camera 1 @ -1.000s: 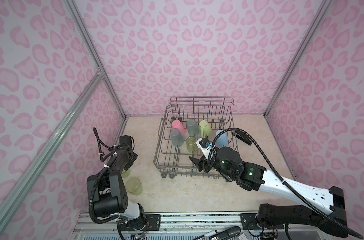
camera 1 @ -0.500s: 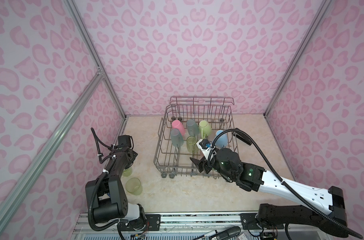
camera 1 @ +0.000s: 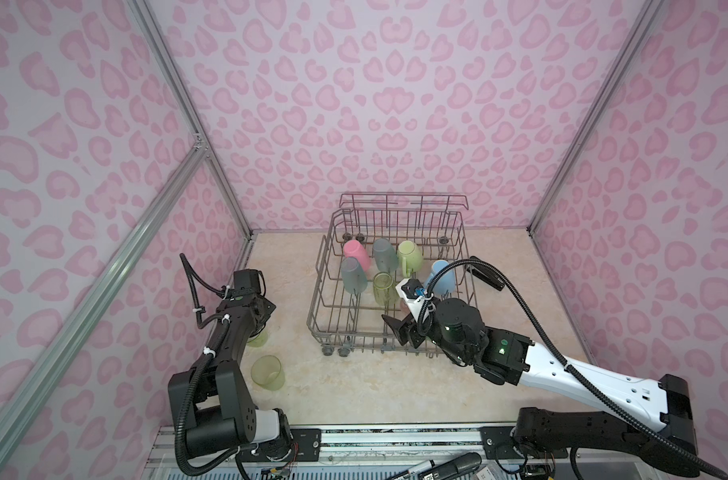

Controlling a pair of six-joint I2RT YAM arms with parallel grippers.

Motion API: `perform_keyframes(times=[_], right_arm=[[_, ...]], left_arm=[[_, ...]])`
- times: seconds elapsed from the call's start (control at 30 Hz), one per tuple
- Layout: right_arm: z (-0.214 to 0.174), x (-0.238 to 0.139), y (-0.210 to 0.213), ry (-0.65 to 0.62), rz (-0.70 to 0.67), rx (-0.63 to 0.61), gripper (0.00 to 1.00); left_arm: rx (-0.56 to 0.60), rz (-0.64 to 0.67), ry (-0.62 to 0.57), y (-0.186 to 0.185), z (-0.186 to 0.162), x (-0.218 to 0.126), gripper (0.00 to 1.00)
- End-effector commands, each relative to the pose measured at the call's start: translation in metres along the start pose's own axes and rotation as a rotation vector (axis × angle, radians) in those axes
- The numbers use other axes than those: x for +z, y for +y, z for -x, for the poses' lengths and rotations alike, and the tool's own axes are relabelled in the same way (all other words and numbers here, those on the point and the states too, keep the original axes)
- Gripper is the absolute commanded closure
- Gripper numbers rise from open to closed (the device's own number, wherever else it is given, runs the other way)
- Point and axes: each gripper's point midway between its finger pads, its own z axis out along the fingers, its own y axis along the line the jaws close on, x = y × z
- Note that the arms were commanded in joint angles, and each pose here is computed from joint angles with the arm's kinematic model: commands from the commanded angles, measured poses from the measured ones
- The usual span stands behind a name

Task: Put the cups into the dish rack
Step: 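Lower the left gripper onto the green glass on the table and close it, then lift the green glass toward the rack with the left gripper while the right gripper rises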

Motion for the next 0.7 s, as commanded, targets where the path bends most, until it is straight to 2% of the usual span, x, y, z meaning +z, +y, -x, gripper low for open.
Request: perform_keyframes(times=[0.0, 0.67], right_arm=[[0.003, 0.0, -0.001, -0.024, -0.009, 0.019, 0.19], [-0.007, 0.015, -0.008, -0.018, -0.048, 0.097, 0.19]], left_arm=[[0.006, -0.055, -0.01, -0.011, 0.005, -0.008, 0.96], [0.058, -0.383, 0.005, -0.074, 0.013, -0.069, 0.96]])
